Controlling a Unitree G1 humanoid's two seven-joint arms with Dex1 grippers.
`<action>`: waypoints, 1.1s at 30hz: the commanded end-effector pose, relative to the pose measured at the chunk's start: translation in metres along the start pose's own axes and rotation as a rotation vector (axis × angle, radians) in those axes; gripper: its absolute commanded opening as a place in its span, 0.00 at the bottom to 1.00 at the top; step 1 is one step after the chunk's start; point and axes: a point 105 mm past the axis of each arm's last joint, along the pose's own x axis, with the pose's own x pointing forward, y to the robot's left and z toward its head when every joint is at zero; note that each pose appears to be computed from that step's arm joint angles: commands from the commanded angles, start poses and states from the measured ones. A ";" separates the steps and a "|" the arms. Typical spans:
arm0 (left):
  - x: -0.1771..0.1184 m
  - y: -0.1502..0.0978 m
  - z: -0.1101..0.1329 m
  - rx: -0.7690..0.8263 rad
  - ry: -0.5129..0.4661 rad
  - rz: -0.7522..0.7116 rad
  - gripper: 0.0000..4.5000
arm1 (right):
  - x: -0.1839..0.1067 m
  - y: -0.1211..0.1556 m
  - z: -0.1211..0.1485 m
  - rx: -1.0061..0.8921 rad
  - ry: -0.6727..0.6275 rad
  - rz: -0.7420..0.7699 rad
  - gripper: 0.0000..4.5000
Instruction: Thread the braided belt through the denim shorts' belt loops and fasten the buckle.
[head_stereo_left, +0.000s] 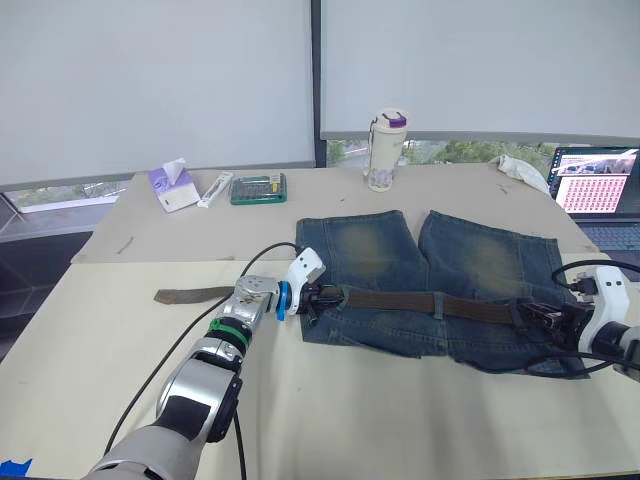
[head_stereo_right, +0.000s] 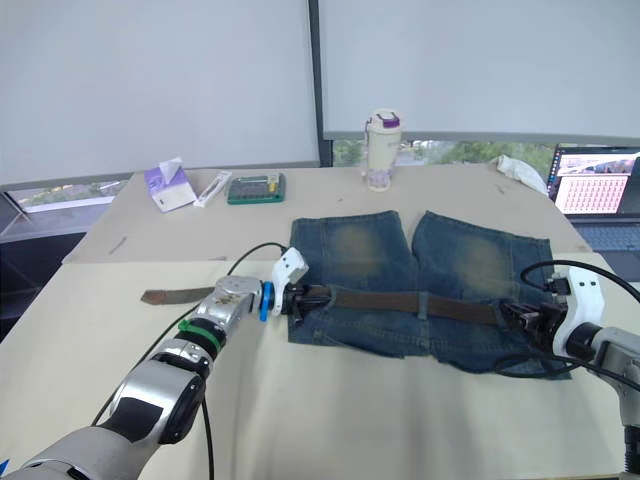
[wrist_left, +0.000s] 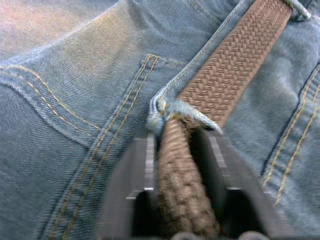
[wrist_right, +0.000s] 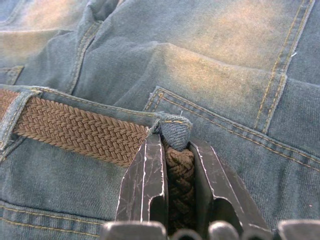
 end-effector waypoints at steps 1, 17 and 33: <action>-0.009 0.017 0.014 0.021 -0.047 0.093 0.00 | 0.003 0.009 0.017 -0.047 -0.079 0.028 0.05; -0.108 0.106 0.053 0.026 -0.200 0.654 0.00 | 0.119 0.093 0.079 -0.274 -0.328 0.255 0.05; -0.154 0.046 0.024 0.225 -0.214 0.152 0.00 | -0.002 0.126 0.014 -1.197 -0.600 0.600 0.05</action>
